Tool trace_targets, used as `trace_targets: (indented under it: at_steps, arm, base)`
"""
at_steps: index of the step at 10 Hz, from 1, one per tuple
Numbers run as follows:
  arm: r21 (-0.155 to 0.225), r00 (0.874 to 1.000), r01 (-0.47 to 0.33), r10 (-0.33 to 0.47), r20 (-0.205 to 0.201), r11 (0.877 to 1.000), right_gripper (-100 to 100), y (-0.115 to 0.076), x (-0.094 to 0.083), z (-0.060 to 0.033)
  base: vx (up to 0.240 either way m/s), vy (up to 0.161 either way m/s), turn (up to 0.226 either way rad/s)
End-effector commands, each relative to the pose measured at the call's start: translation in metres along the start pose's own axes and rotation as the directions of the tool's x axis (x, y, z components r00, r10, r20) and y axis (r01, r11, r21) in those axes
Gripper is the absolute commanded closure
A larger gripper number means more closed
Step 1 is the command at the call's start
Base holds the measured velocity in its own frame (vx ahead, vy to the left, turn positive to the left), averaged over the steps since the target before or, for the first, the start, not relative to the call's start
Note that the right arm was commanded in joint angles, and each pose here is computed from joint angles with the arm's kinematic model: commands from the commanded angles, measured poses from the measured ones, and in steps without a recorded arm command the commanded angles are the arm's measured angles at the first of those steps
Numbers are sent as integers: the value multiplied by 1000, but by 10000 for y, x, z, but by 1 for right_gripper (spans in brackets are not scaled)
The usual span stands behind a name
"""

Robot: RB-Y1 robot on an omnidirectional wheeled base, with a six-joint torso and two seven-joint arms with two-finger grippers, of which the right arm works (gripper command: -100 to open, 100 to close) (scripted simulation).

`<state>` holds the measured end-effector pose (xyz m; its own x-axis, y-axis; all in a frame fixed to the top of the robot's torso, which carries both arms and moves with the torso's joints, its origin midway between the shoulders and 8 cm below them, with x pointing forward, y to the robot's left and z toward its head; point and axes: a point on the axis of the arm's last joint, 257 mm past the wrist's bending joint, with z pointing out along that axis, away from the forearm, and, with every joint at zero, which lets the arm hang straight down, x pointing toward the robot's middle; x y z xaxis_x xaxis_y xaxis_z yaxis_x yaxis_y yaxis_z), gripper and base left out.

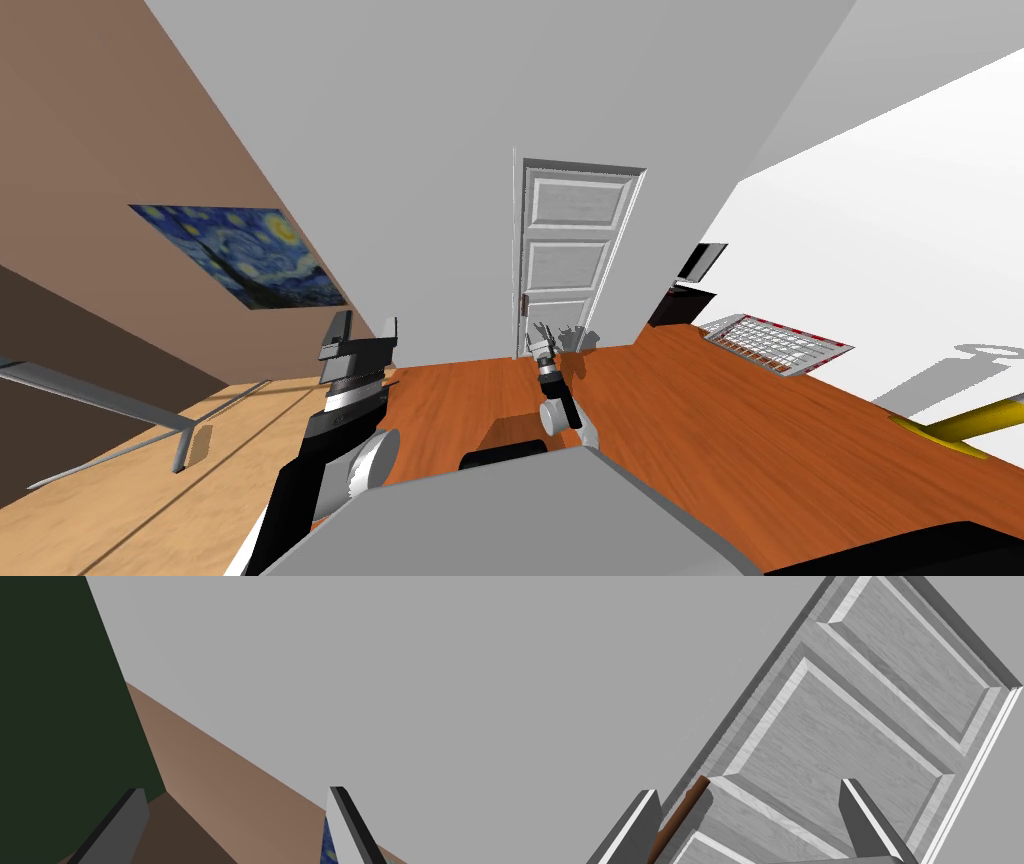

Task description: Pull the door open

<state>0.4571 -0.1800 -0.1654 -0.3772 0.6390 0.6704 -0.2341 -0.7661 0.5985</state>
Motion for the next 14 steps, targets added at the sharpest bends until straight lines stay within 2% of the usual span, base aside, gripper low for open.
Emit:
trace_targets:
  at_steps: [1, 2, 5, 6, 9, 10, 12, 13, 14]
  arm:
    - [21, 998, -58, 57, 16, 998, -100, -103, -105, -9]
    - [22, 998, -58, 57, 17, 998, -100, -107, -111, -12]
    - [52, 987, -155, 153, 49, 986, -100, -300, -284, -51]
    - [56, 987, -154, 151, 54, 986, -100, -317, -309, -65]
    - [79, 967, -244, 236, 95, 967, -100, -493, -500, -121]
    - [81, 967, -243, 235, 98, 967, -100, -500, -513, -129]
    - [88, 950, -300, 289, 123, 950, -100, -588, -621, -154]
    - [92, 950, -298, 285, 130, 950, -100, -605, -652, -177]
    - [95, 940, -323, 308, 146, 941, -100, -652, -721, -201]
  base:
    - [90, 8, 1]
    - [64, 8, 0]
    - [74, 10, 0]
    - [69, 6, 0]
    - [74, 5, 1]
    - [67, 7, 0]
    - [73, 18, 0]
    - [66, 12, 0]
    - [57, 5, 0]
